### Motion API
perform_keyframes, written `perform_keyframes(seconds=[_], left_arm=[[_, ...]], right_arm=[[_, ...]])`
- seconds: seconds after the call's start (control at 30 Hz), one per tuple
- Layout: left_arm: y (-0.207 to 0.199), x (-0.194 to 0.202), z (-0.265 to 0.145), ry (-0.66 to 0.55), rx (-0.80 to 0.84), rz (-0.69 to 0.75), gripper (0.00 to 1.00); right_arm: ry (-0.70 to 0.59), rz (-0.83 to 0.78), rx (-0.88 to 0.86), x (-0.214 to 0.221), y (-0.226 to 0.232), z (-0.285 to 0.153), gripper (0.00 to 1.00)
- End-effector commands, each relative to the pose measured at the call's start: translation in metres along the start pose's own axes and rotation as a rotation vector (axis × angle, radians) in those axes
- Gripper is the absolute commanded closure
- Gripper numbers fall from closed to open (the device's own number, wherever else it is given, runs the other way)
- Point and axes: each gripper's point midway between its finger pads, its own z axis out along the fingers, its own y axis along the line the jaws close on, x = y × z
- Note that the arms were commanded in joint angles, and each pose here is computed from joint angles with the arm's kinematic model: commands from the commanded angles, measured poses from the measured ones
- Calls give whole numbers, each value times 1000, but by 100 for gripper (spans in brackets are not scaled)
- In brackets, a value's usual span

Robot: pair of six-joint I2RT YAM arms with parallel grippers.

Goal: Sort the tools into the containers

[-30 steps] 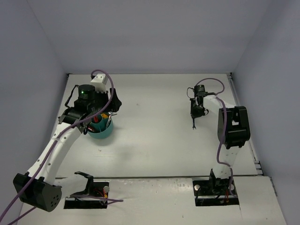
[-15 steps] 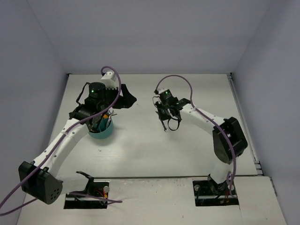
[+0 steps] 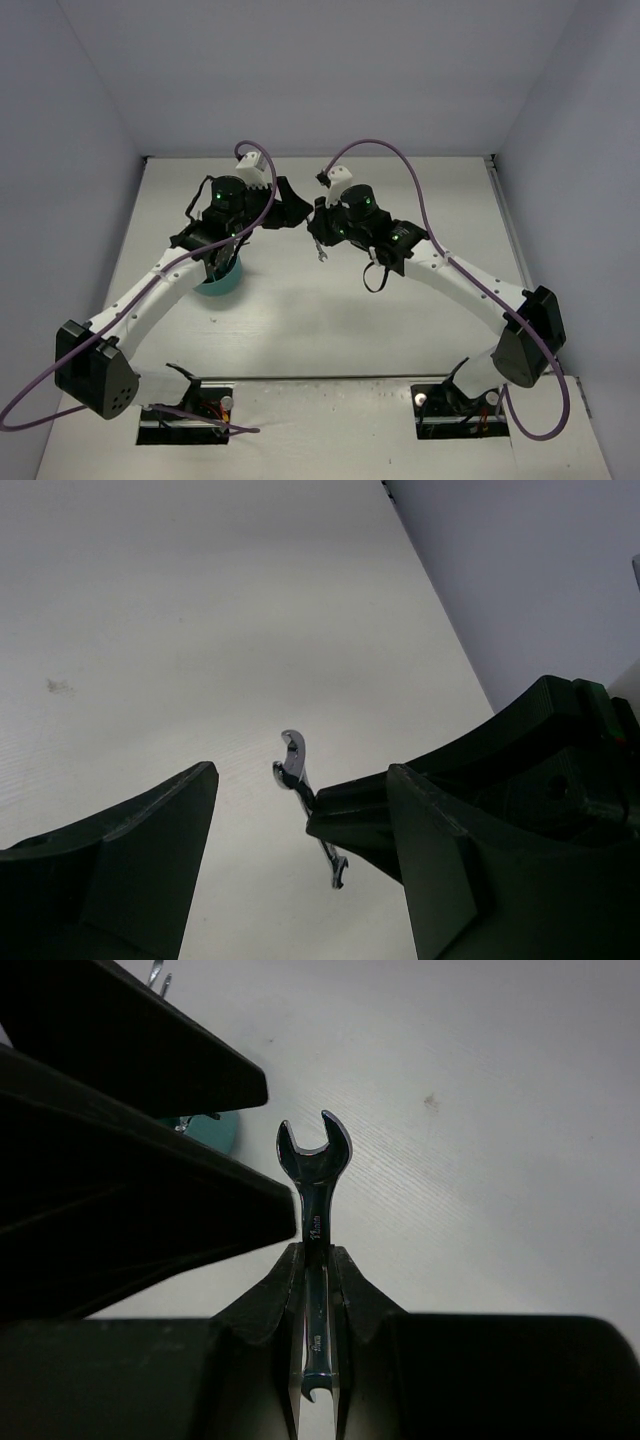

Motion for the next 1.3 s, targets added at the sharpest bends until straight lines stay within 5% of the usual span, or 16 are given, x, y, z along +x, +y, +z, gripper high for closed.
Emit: perform_keyframes(seconds=[0.0,0.17,0.43,0.57,0.73,0.8,1.27], left_arm=[[-28,-29,2,-98,86,15,35],[-26,-21,7,-80,80,-1,45],[-24,-19,5,-88,77,-15,99],[-18,-19,3,-108,53,-6,100],[4,-28,-16,-163,-52,79,100],[18,-32,-27,-166,-115,130,100],[135,-49,-112,-169,-590,449,100]], right_arm=[[-145,-5,-91,-40,25,-11,100],[-173,-5,-122,-46,34,-13,100],[-214,21,-145,-49,39,-16,100],[-227,20,-145,-51,38,-16,97],[-230,17,-126,-49,33,-17,40],[-234,9,-118,-49,32,-21,28],[-237,9,13,-24,-36,-70,15]])
